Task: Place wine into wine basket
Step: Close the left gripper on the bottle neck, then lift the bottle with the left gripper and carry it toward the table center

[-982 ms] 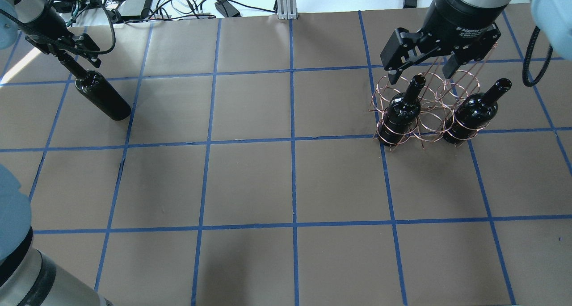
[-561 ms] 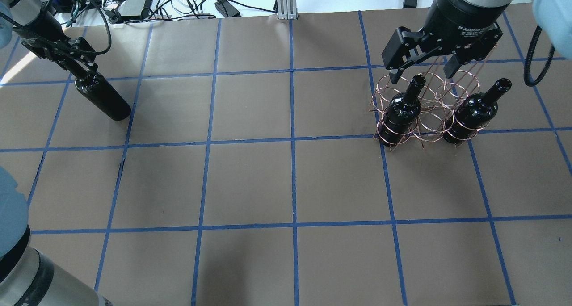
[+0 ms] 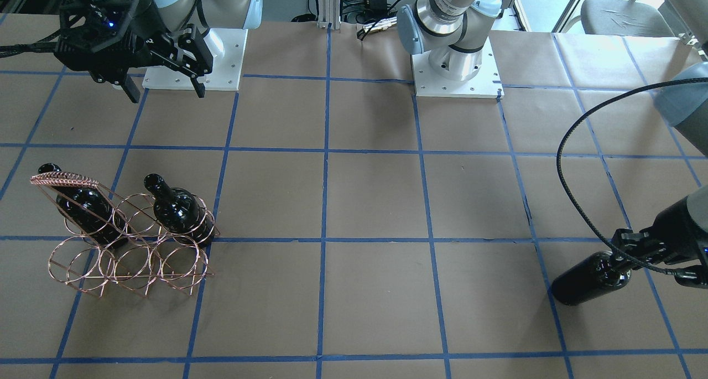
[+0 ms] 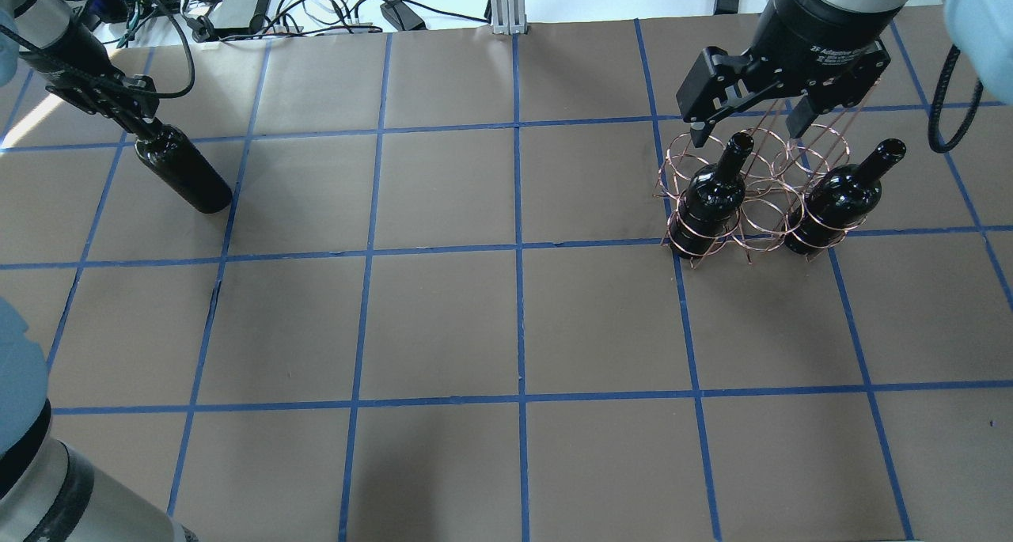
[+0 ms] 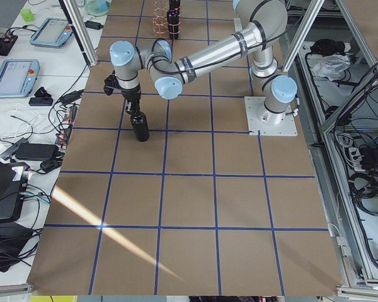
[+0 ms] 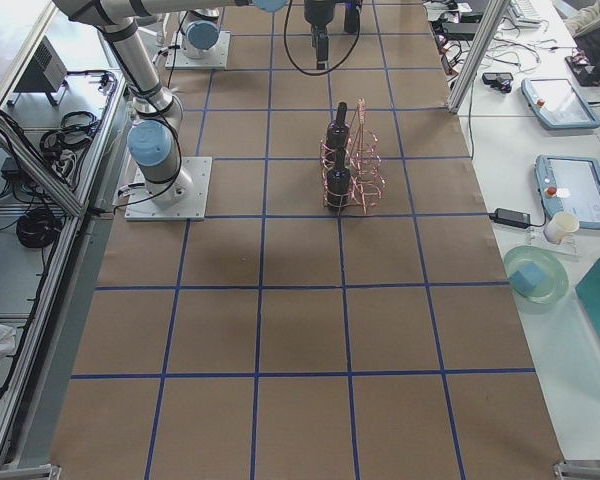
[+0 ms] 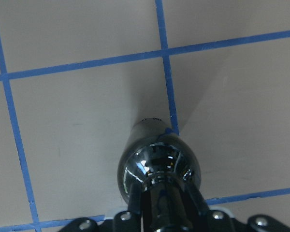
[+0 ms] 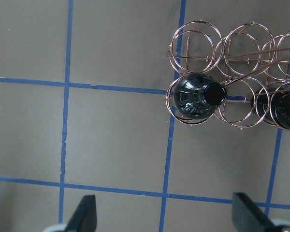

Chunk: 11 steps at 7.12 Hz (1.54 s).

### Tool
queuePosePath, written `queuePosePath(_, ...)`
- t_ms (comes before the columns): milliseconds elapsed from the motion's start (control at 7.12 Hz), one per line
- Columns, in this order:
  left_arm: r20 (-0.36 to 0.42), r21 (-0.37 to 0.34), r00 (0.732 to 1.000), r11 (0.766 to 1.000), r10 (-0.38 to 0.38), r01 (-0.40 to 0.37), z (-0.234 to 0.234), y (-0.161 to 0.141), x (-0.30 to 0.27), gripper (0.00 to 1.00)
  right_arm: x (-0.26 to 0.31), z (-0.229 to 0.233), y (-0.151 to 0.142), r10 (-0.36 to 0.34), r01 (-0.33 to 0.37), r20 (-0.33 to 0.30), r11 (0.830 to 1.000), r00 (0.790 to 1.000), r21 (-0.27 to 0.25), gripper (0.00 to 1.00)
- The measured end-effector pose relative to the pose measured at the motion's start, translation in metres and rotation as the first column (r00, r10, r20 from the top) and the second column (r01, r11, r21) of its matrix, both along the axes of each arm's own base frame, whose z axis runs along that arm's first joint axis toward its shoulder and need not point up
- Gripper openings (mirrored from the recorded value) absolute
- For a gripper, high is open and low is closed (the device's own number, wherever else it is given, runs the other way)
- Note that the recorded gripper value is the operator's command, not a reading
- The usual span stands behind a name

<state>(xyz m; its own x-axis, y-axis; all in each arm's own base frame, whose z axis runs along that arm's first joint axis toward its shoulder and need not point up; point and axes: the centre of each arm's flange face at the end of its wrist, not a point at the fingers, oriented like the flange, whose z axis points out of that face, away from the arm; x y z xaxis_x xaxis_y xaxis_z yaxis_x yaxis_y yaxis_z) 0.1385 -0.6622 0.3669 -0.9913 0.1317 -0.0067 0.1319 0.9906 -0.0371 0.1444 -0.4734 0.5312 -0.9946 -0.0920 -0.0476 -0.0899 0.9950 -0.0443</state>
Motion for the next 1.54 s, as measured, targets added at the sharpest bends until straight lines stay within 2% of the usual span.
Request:
queuePosePath(421,0.004,-0.005,1.000,1.000,0.002,-0.002,0.021,0.010,-0.007,0.00,0.000,0.000,0.000,0.000,0.000,0.003,1.000,1.000,-0.001,1.00)
queuePosePath(702,-0.003,0.013,0.999,0.999,0.044,-0.044,0.044,0.027,-0.042,0.00,0.000,0.000,-0.001,0.001,-0.001,-0.001,1.000,1.000,-0.004,1.00)
queuePosePath(842,-0.009,0.030,0.997,0.996,0.082,-0.082,0.050,0.042,-0.071,0.00,0.000,0.000,-0.001,0.002,-0.002,-0.002,1.000,1.000,-0.006,1.00)
queuePosePath(1123,-0.016,0.051,0.983,0.982,0.184,-0.183,0.059,0.095,-0.124,0.00,0.000,0.000,-0.001,0.000,0.000,0.001,1.000,1.000,-0.006,1.00)
queuePosePath(1404,-0.010,0.059,0.968,0.967,0.251,-0.250,0.062,0.145,-0.198,0.00,-0.001,0.000,-0.002,-0.002,0.002,0.000,1.000,1.000,-0.006,1.00)
queuePosePath(1544,-0.007,0.064,0.959,0.957,0.283,-0.282,0.057,0.158,-0.233,0.00,-0.002,0.000,-0.002,-0.003,0.003,-0.001,1.000,1.000,-0.006,1.00)
